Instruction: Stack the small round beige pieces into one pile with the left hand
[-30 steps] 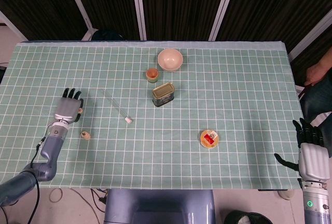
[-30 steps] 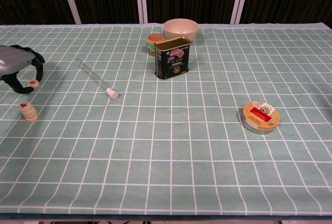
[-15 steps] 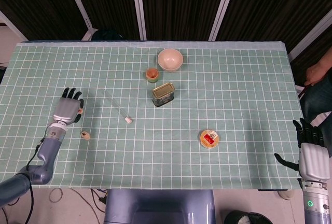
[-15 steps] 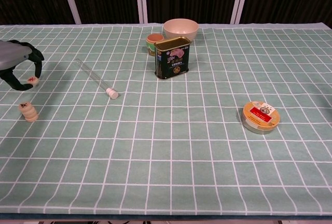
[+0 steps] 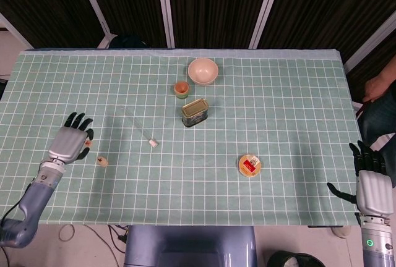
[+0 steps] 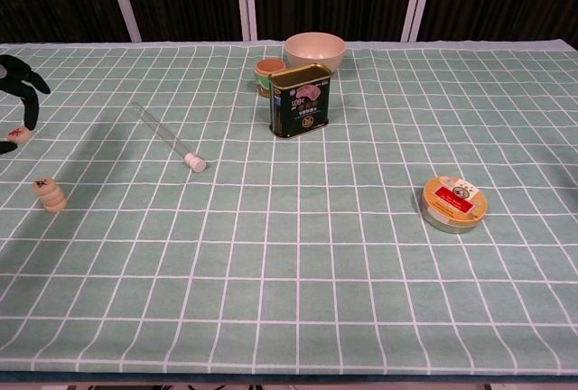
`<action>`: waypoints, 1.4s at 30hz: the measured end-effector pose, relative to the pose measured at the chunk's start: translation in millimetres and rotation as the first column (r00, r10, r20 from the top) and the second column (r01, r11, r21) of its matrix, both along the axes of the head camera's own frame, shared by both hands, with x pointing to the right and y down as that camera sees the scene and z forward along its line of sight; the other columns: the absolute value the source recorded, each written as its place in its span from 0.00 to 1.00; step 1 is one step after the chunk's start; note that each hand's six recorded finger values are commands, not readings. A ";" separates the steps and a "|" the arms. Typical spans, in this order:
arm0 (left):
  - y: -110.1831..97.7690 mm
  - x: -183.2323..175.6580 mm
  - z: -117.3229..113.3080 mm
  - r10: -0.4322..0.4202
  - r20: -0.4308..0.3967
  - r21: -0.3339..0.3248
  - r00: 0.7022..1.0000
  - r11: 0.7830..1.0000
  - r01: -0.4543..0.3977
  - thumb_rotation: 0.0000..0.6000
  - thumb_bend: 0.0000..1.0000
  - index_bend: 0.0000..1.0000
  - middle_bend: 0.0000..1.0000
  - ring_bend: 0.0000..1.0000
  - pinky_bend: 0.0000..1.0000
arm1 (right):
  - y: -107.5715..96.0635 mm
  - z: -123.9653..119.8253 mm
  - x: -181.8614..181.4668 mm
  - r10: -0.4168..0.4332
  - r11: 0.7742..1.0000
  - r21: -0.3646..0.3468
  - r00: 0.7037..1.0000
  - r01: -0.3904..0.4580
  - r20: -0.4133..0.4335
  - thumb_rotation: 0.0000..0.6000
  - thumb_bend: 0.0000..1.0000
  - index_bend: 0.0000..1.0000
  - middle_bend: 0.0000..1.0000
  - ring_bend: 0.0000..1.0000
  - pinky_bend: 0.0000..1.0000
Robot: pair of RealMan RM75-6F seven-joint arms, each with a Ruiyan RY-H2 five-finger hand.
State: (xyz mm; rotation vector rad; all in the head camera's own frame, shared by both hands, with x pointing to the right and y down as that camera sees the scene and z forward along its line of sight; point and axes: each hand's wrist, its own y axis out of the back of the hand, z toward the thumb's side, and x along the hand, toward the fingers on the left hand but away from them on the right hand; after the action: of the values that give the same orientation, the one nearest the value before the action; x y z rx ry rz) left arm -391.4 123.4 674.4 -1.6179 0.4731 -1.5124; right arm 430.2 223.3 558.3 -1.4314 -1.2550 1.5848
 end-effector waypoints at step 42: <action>42.1 30.8 7.3 0.166 0.026 -0.042 0.986 0.985 -0.164 1.00 0.33 0.45 0.15 0.00 0.00 | -1.0 -0.2 0.4 0.000 1.000 0.002 1.000 0.000 0.000 1.00 0.23 0.09 0.01 0.03 0.00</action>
State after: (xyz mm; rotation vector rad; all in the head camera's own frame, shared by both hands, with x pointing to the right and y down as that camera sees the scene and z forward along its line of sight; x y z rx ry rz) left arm -360.6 165.5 681.7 -1.6213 0.2863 -1.4275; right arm 430.6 222.3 558.0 -1.4298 -1.2567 1.5830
